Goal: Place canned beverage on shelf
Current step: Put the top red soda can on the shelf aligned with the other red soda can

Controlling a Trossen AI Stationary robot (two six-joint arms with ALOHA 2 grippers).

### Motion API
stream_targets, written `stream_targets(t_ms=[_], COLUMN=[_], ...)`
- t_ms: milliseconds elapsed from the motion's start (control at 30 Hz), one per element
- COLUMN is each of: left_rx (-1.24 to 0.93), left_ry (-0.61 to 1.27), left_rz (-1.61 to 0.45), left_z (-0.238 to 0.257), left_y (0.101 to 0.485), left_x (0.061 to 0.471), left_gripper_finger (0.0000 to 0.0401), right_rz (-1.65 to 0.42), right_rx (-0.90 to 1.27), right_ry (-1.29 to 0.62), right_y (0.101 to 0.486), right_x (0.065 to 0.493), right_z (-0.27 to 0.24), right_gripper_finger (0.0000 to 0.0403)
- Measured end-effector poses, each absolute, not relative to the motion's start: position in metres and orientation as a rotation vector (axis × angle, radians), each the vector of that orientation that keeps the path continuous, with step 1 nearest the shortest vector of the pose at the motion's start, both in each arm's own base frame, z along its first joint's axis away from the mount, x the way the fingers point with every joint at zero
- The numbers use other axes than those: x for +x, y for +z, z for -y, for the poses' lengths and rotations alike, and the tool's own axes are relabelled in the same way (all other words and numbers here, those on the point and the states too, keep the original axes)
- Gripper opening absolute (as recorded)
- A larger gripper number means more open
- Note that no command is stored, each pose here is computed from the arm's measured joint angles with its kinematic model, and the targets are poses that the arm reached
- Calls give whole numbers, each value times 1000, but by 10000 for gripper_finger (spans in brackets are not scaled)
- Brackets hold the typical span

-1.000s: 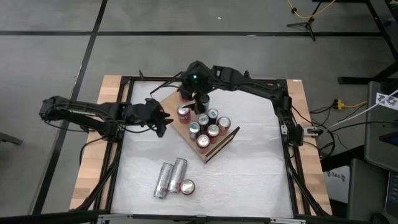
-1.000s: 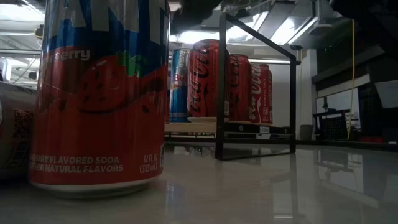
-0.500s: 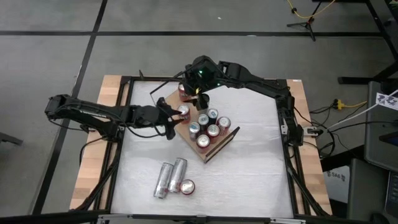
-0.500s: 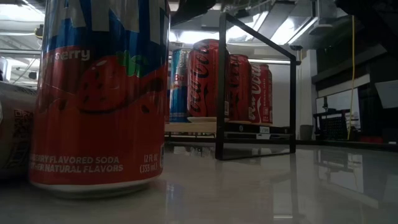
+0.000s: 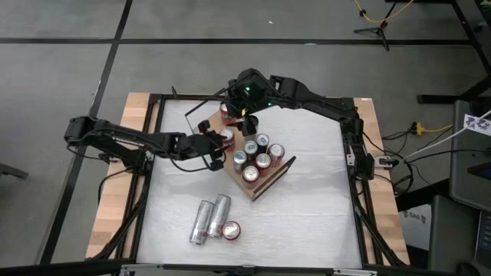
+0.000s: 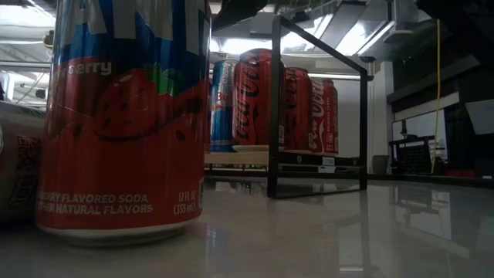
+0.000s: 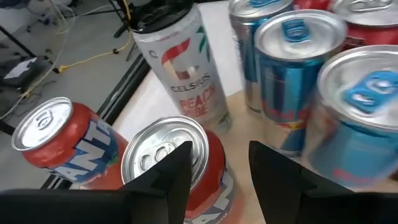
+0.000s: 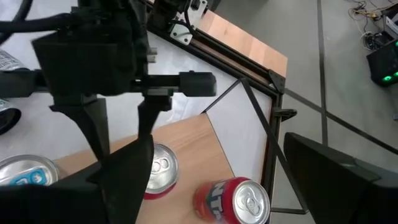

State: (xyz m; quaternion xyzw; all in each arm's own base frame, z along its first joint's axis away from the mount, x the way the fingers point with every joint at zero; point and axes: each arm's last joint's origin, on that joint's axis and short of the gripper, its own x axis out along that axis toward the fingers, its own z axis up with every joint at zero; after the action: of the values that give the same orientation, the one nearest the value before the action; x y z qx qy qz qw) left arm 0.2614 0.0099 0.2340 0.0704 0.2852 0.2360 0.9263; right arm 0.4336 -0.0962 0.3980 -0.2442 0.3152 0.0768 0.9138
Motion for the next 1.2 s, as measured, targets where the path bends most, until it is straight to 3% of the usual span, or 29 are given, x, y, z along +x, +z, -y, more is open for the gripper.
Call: stream_targets(t_ms=[467, 1200], left_rx=[203, 169], left_ry=[658, 750], left_rz=[-634, -647], left_z=[-20, -44], left_y=[230, 230], left_x=[257, 254], left_gripper_finger=[150, 150], right_rz=[-649, -649], right_rx=[-503, -503], right_ry=[159, 159], right_y=[398, 398], right_x=[434, 434], right_z=[96, 96], right_gripper_finger=[347, 347])
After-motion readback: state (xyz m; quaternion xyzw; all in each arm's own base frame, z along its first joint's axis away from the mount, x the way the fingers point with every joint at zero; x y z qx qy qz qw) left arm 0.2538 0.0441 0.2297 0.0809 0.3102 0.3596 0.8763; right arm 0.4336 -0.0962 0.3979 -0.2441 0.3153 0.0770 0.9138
